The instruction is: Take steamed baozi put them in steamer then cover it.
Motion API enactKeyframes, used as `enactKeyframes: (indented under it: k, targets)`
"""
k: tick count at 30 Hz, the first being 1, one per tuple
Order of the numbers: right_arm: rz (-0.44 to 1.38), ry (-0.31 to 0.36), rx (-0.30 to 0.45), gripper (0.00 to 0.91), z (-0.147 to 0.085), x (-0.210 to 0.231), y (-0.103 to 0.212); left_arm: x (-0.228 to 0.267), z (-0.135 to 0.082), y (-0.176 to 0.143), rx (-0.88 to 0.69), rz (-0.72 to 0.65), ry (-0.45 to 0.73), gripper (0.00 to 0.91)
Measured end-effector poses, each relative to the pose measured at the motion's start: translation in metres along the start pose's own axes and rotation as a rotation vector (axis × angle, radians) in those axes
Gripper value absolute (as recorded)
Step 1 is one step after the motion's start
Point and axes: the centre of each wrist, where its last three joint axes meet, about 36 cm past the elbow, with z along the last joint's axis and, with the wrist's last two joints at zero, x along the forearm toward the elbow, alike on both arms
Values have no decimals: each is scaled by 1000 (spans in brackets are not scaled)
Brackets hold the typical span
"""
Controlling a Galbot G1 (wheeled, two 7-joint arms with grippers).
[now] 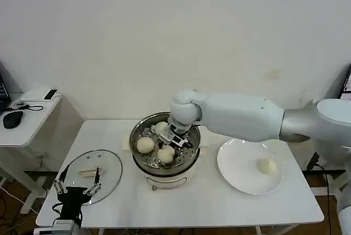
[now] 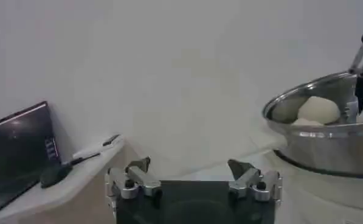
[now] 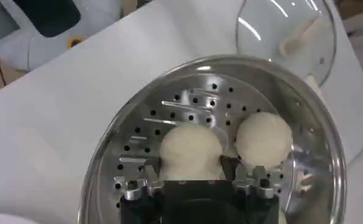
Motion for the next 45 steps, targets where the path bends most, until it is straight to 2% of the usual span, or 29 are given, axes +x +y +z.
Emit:
enactKeyframes:
  k: [1, 2, 3, 13, 23, 31, 38, 45]
  targets:
    - [0, -1, 4, 786, 0, 0, 0, 0, 0, 0, 0, 0, 0, 907]
    - [0, -2, 7, 897, 0, 0, 0, 0, 0, 0, 0, 0, 0, 907]
    - [1, -3, 10, 907, 0, 0, 1, 0, 0, 0, 0, 0, 0, 907]
    - [50, 11, -2, 907, 5, 18, 2, 0, -1, -1, 3, 0, -2, 907]
    - [157, 71, -133, 907, 39, 63, 22, -1, -4, 2, -5, 2, -14, 907]
    - [179, 129, -323, 907, 85, 87, 81, -1, -6, 0, -6, 17, -21, 907]
    - [176, 177, -514, 907, 123, 93, 161, -3, -5, -3, -2, 32, -23, 907]
    - [157, 242, -665, 907, 146, 88, 237, -7, -3, -7, 1, 44, -23, 907]
